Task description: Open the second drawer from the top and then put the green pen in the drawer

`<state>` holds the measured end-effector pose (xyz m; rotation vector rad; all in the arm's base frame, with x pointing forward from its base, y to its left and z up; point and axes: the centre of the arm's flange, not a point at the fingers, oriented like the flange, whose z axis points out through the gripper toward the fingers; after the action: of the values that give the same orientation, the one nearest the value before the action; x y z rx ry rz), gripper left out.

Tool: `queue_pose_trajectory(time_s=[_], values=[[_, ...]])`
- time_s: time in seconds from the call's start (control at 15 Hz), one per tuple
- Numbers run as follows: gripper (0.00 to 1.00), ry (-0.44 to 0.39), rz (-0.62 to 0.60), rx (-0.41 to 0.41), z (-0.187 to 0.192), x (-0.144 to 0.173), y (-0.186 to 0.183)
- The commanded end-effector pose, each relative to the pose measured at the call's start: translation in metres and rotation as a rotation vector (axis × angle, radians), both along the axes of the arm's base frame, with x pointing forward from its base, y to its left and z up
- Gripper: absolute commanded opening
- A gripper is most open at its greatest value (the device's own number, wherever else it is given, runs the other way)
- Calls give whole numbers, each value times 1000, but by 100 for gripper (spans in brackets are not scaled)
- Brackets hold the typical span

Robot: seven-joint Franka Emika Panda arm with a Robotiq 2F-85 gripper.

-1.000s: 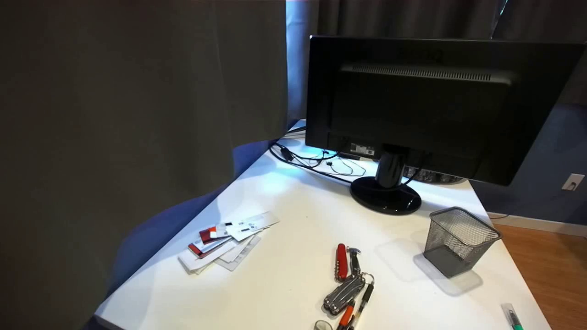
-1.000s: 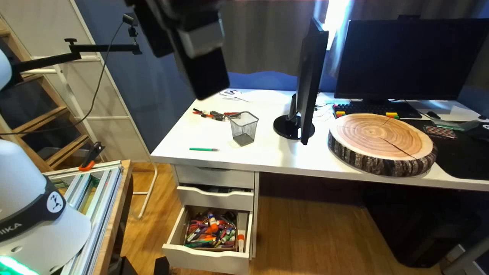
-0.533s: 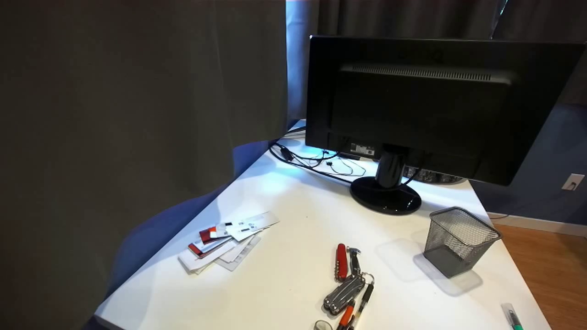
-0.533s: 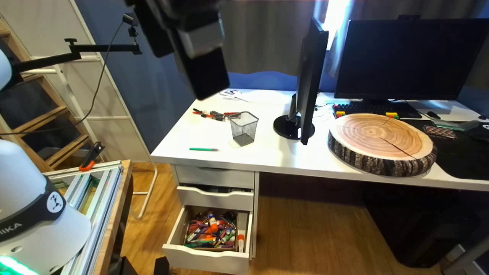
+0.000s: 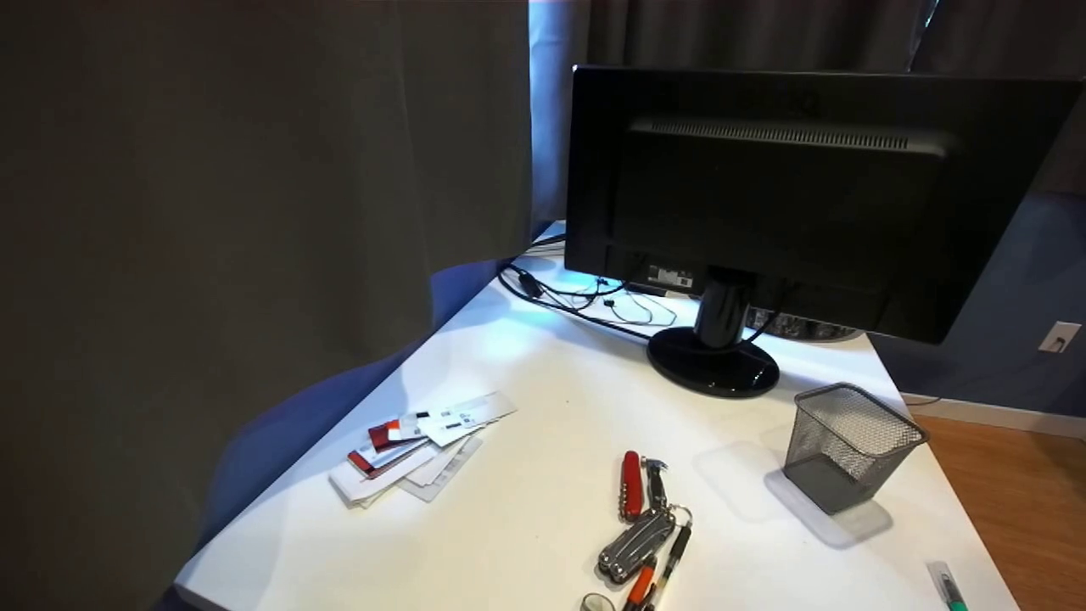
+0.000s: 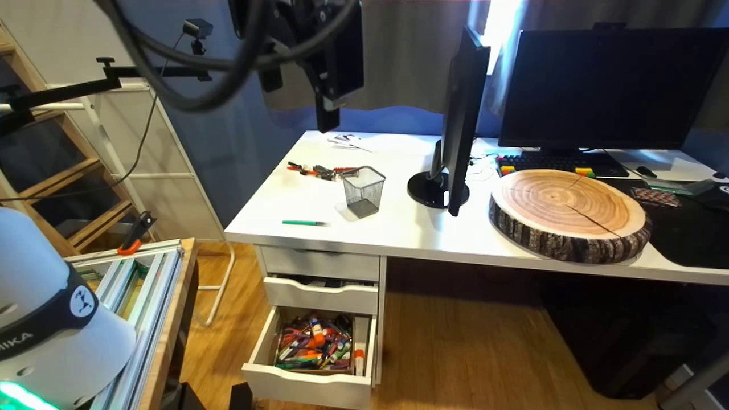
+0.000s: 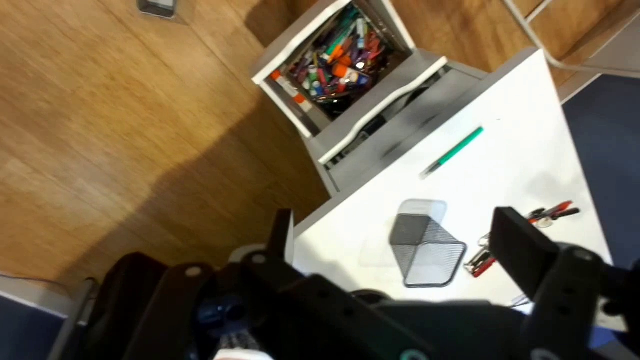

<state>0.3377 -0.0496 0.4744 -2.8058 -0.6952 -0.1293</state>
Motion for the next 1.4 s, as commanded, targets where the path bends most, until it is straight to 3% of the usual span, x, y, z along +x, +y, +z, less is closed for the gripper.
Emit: queue_pose_trajectory(time_s=[0.0, 0.2, 0.53, 0.73, 0.93, 1.0, 1.33], values=[[100, 99, 79, 86, -32, 7, 72], [100, 179, 88, 121, -72, -3, 121], [100, 120, 28, 232, -134, -6, 178], [100, 146, -15, 226, -167, 6, 201], [100, 227, -13, 233, -211, 15, 210], [100, 194, -17, 215, -176, -2, 200], [100, 246, -14, 206, -206, 4, 202]])
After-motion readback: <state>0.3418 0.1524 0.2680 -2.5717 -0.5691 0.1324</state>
